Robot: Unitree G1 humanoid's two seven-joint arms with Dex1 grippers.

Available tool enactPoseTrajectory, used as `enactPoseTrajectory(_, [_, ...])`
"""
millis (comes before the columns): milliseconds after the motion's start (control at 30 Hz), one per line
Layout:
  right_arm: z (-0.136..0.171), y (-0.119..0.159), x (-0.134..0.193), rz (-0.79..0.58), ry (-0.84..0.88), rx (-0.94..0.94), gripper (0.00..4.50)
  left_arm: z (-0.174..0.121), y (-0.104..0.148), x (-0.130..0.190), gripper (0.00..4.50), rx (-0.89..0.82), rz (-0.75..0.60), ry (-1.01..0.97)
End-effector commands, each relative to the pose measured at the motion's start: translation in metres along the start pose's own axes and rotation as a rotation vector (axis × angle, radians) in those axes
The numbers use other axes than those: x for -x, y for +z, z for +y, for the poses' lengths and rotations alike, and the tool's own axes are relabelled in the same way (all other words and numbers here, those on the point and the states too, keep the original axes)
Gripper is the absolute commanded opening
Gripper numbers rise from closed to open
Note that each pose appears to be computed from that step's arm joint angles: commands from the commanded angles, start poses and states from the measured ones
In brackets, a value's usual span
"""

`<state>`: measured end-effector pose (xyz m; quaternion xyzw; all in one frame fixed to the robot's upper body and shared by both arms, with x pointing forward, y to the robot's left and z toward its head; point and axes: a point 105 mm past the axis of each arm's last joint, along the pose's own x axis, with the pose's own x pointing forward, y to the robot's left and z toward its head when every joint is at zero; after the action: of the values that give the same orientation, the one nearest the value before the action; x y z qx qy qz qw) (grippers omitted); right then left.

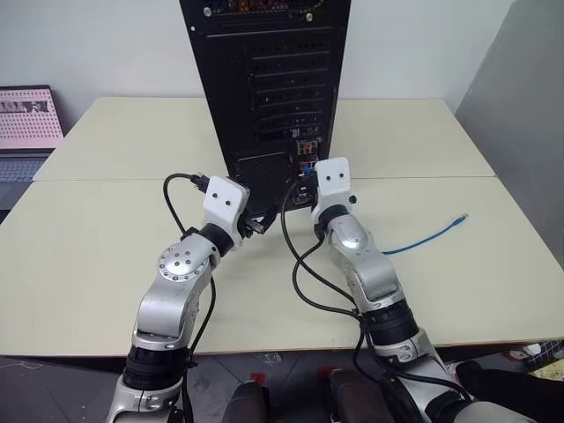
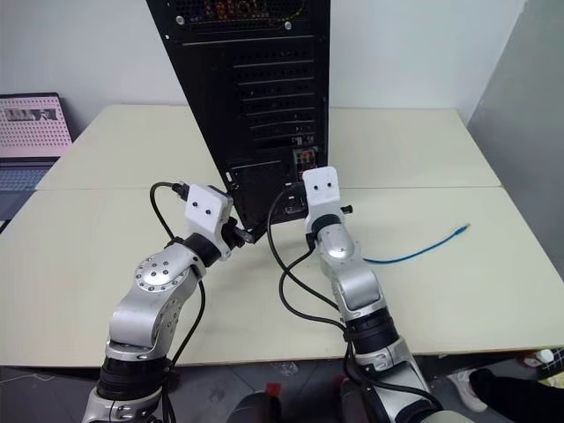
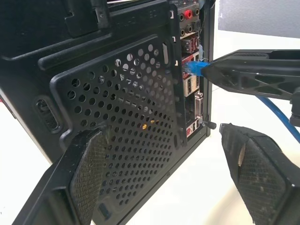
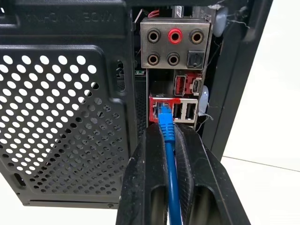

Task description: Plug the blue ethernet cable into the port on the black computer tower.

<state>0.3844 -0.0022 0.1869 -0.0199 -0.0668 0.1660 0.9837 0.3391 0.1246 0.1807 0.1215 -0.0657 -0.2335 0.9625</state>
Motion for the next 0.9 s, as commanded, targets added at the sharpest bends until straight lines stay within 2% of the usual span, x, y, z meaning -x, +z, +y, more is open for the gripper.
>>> enactPoseTrajectory(33, [0.033, 0.041, -0.006, -0.126, 0.097, -0.03, 0.0, -0.001, 0.019, 0.0, 3.95, -0.03, -0.061, -0.006])
enactPoseTrajectory(267, [0.03, 0.033, -0.004, -0.097, 0.121, -0.059, 0.0, 0.0, 0.017, 0.001, 3.95, -0.031, -0.058, -0.002])
enactPoseTrajectory(300, [0.027, 0.03, -0.003, -0.089, 0.113, -0.062, 0.34, 0.0, 0.017, 0.001, 3.96, -0.031, -0.057, -0.001])
enactPoseTrajectory(500, [0.006, 0.016, 0.006, -0.047, 0.109, -0.048, 1.47, 0.004, 0.013, 0.003, 3.97, -0.04, -0.045, 0.011])
enactPoseTrajectory(733, [-0.014, 0.017, 0.033, -0.05, 0.131, 0.0, 2.93, 0.007, 0.001, 0.011, 3.97, -0.037, 0.029, -0.013])
enactPoseTrajectory(833, [-0.023, 0.021, 0.046, -0.053, 0.18, 0.011, 3.52, 0.003, -0.004, 0.02, 3.97, -0.042, 0.067, -0.08])
enactPoseTrajectory(900, [-0.026, 0.028, 0.06, -0.077, 0.295, 0.013, 3.98, 0.0, -0.005, 0.03, 3.97, -0.034, 0.076, -0.149])
